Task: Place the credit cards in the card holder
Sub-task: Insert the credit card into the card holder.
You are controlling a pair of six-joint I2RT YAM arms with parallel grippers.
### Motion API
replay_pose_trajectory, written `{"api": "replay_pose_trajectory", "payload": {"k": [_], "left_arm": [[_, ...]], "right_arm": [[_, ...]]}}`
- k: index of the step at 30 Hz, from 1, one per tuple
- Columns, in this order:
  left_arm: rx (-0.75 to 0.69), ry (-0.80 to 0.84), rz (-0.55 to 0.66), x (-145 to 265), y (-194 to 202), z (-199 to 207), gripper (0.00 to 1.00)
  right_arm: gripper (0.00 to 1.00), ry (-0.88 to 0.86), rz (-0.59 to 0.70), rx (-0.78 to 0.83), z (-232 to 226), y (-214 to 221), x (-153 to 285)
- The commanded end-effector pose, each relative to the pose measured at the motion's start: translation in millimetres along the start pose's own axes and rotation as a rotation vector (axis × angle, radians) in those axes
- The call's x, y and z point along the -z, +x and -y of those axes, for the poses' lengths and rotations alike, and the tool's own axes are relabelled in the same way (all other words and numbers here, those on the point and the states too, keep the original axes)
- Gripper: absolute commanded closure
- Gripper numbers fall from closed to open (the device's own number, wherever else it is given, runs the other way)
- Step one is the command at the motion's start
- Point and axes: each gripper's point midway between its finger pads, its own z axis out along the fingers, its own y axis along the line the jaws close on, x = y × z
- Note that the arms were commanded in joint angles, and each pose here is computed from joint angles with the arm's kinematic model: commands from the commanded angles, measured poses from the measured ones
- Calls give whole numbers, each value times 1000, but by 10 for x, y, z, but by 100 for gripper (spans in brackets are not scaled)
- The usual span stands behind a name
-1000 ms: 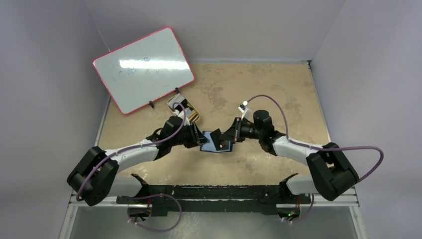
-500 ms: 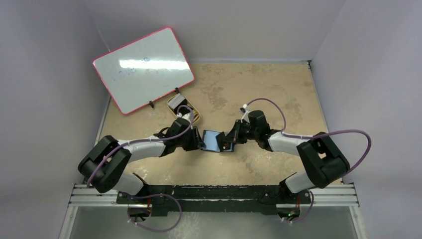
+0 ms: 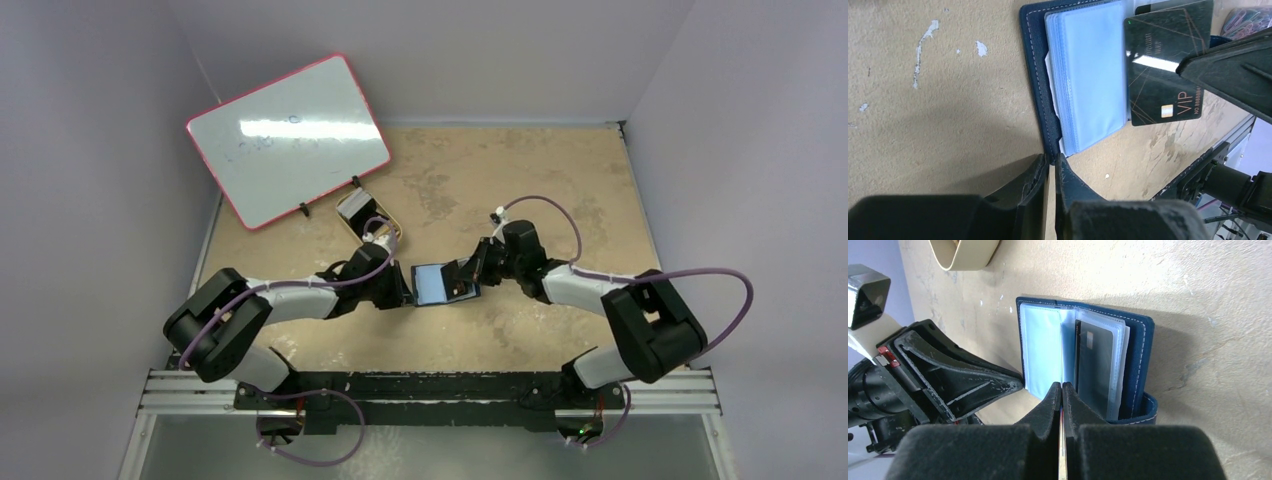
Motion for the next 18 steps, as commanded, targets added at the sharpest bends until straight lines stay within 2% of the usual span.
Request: {"api": "replay_pose_trajectory", "payload": {"k": [1, 18], "left_arm": [[13, 7, 29, -3, -33, 27, 92], [36, 23, 19, -38, -23, 75, 93]], "right_arm": [[100, 13, 71, 21, -43, -179, 73], [100, -48, 21, 37, 14, -24, -56]]}}
